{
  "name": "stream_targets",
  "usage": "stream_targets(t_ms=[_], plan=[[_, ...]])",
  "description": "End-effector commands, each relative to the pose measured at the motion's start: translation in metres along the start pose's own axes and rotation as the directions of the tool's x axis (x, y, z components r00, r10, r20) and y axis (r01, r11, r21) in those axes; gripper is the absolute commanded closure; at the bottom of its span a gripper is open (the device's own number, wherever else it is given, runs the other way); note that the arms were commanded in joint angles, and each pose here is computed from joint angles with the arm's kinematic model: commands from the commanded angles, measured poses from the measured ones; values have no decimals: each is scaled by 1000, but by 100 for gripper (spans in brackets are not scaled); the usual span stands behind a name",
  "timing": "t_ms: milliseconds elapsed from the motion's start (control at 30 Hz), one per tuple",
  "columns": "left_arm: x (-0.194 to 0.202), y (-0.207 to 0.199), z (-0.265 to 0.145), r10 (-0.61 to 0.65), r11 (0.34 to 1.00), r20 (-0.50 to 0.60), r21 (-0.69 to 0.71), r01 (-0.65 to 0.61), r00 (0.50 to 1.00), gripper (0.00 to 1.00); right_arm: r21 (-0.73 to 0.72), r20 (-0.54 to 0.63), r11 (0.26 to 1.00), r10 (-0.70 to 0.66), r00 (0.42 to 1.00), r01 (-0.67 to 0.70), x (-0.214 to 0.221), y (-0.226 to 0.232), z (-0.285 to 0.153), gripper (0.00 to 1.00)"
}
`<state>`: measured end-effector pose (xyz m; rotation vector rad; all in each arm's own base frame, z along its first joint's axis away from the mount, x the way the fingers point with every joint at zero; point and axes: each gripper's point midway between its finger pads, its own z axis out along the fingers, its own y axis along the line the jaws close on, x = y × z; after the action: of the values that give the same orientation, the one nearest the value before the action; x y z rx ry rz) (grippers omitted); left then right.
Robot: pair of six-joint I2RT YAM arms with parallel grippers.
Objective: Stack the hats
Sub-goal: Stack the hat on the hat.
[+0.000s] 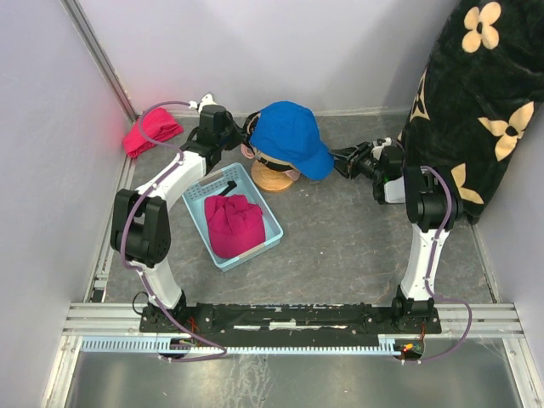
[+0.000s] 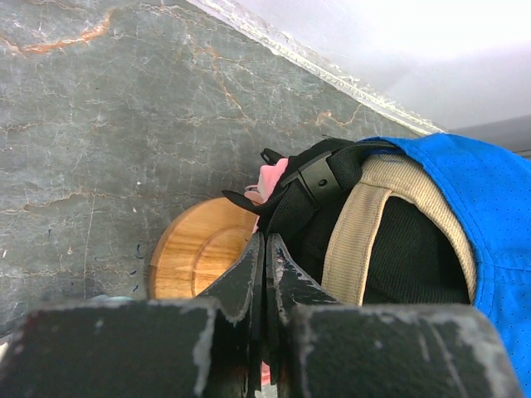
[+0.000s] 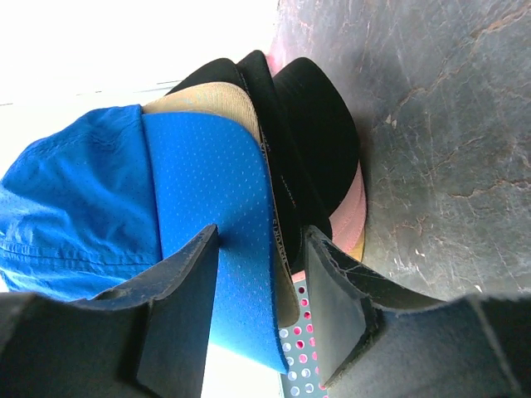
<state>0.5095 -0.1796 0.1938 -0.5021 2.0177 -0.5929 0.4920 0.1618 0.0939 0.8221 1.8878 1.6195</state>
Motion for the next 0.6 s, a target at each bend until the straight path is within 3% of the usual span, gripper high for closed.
stream_targets(t_ms=[0, 100, 400, 567], plan=[[16, 29, -8, 63, 993, -71, -95, -69, 996, 95, 23, 29, 999, -44, 999, 43, -1, 7, -6, 47], [13, 27, -11, 62, 994, -62, -91, -68, 996, 92, 36, 45, 998, -58, 997, 56, -3, 9, -11, 47], [-1, 23, -27, 39, 995, -1, -88, -39, 999, 61, 77, 72, 993, -90, 993, 85, -6, 11, -21, 46], [-11, 16, -35, 26, 997, 34, -73, -24, 999, 53, 93, 79, 989, -119, 990, 111, -7, 16, -26, 46]])
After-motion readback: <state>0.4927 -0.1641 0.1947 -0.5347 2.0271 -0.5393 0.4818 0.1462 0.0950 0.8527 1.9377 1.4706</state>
